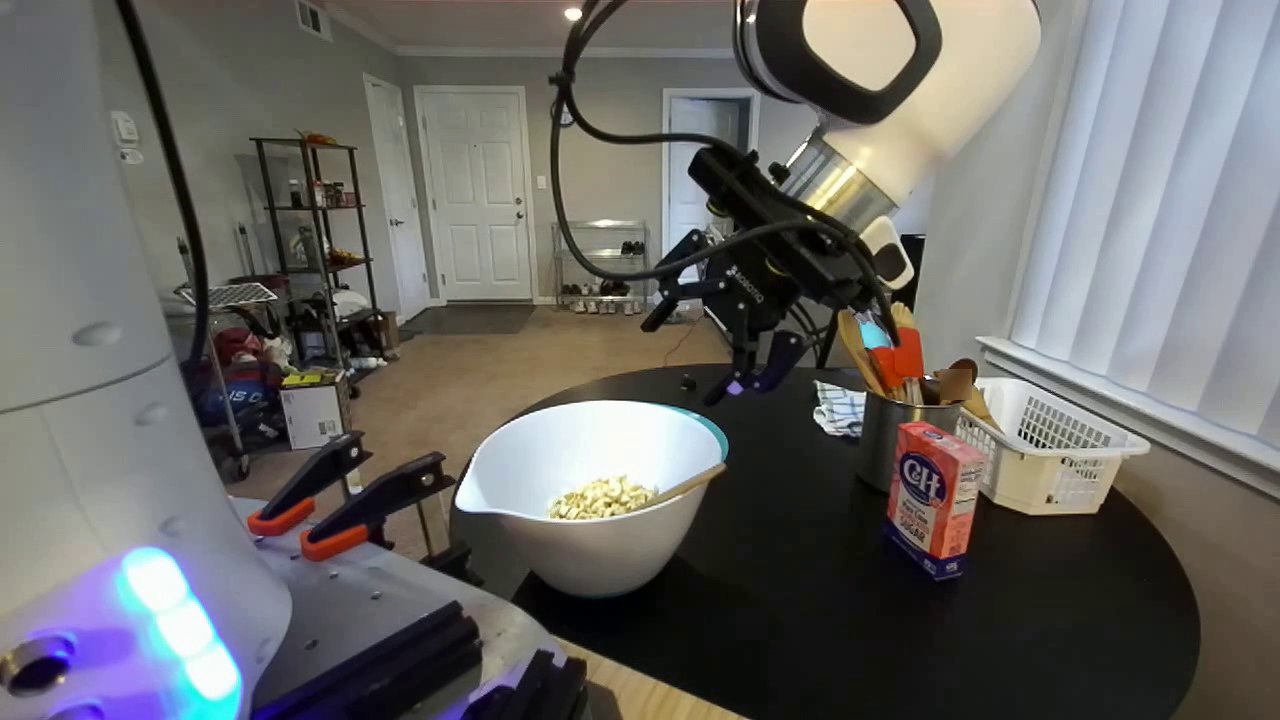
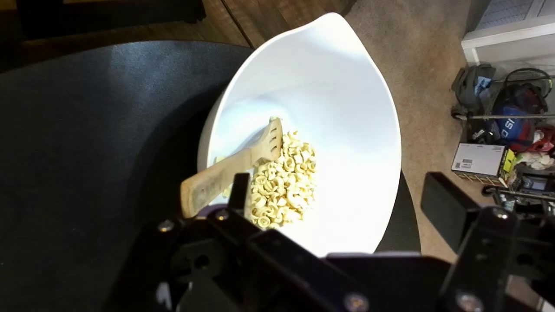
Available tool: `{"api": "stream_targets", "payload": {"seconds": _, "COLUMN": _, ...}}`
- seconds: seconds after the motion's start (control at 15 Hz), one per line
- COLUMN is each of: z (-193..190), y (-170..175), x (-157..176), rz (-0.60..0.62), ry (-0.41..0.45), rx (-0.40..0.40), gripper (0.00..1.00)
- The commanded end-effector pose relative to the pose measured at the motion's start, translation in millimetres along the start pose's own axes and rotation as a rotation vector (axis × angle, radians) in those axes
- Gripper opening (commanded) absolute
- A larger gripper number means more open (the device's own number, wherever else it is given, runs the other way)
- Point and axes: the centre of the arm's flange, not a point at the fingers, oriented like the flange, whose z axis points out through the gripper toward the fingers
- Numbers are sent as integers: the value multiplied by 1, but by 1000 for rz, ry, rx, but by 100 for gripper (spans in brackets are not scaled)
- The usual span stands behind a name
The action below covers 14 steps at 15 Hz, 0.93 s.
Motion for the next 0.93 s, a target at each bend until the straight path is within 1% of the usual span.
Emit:
{"api": "stream_targets", "payload": {"seconds": 0.0, "z": 0, "y": 0, "x": 0, "rz": 0, "ry": 0, "rx": 0, "gripper": 100}}
{"api": "stream_targets", "payload": {"seconds": 0.27, "z": 0, "y": 0, "x": 0, "rz": 0, "ry": 0, "rx": 0, "gripper": 100}}
{"api": "stream_targets", "payload": {"seconds": 0.4, "z": 3, "y": 10, "x": 10, "rz": -7, "ry": 21, "rx": 0, "gripper": 100}}
{"api": "stream_targets", "payload": {"seconds": 0.53, "z": 6, "y": 23, "x": 20, "rz": -43, "ry": 32, "rx": -9, "gripper": 100}}
{"api": "stream_targets", "payload": {"seconds": 0.73, "z": 13, "y": 51, "x": 35, "rz": -82, "ry": 52, "rx": -32, "gripper": 100}}
{"api": "stream_targets", "payload": {"seconds": 0.87, "z": 23, "y": 71, "x": 42, "rz": -108, "ry": 67, "rx": -18, "gripper": 100}}
